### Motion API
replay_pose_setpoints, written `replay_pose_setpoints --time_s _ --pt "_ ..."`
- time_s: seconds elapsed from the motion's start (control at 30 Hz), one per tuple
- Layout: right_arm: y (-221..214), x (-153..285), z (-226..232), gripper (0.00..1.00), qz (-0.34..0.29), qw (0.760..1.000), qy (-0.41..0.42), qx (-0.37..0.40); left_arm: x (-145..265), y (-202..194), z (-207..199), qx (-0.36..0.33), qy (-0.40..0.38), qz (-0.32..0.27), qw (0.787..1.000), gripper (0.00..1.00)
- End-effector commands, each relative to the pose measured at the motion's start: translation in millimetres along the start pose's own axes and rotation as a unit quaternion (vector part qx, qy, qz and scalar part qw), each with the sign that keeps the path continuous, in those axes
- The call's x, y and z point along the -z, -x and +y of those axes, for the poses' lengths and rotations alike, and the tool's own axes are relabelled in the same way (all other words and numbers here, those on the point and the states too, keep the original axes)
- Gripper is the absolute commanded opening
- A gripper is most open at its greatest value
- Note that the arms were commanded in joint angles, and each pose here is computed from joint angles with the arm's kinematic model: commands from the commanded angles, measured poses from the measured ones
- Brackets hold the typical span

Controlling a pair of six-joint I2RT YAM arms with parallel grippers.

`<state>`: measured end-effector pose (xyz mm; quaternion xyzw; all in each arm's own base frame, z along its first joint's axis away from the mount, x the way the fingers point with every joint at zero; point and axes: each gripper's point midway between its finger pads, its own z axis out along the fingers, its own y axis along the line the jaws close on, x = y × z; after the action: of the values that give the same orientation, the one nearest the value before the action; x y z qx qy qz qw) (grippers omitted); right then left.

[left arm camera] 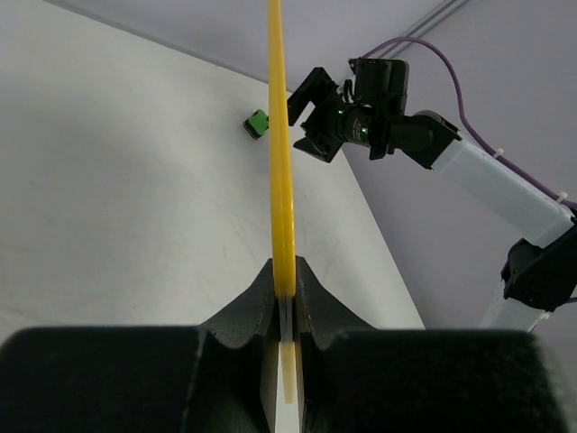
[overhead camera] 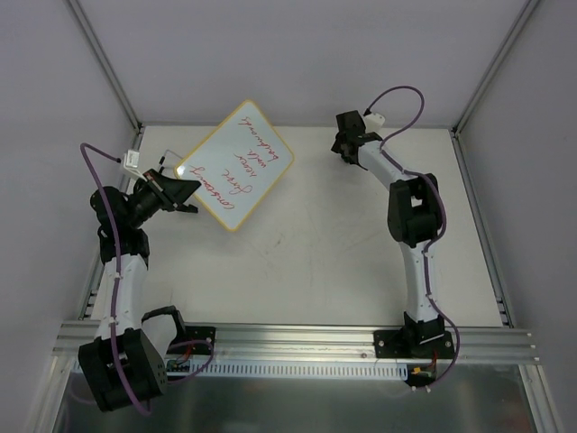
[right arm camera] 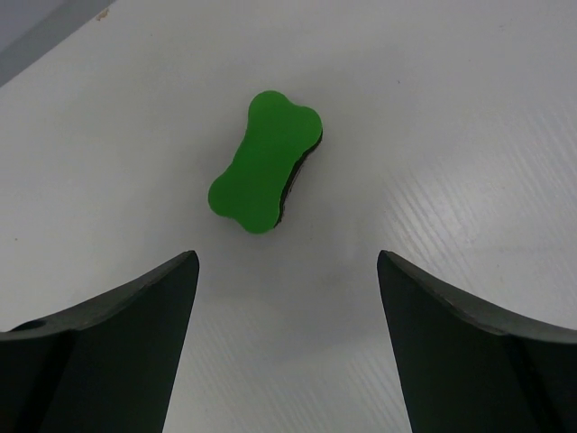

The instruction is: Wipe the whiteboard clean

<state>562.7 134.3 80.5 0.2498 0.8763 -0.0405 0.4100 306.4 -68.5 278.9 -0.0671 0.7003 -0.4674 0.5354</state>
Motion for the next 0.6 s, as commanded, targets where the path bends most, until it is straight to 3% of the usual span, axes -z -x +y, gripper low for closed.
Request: replay_pose_setpoints --time_s 0.0,0.57 --pt "26.5 -10.0 8.1 0.84 -0.036 0.998 -0.006 -0.057 5.1 7.6 -28.7 -0.053 -0.039 -0.016 0.998 0.00" --pt "10.5 -59.6 26.5 0.73 -0.004 0.992 0.016 -0.129 10.8 -13.3 -24.6 -0.044 -0.035 0.004 0.998 0.00"
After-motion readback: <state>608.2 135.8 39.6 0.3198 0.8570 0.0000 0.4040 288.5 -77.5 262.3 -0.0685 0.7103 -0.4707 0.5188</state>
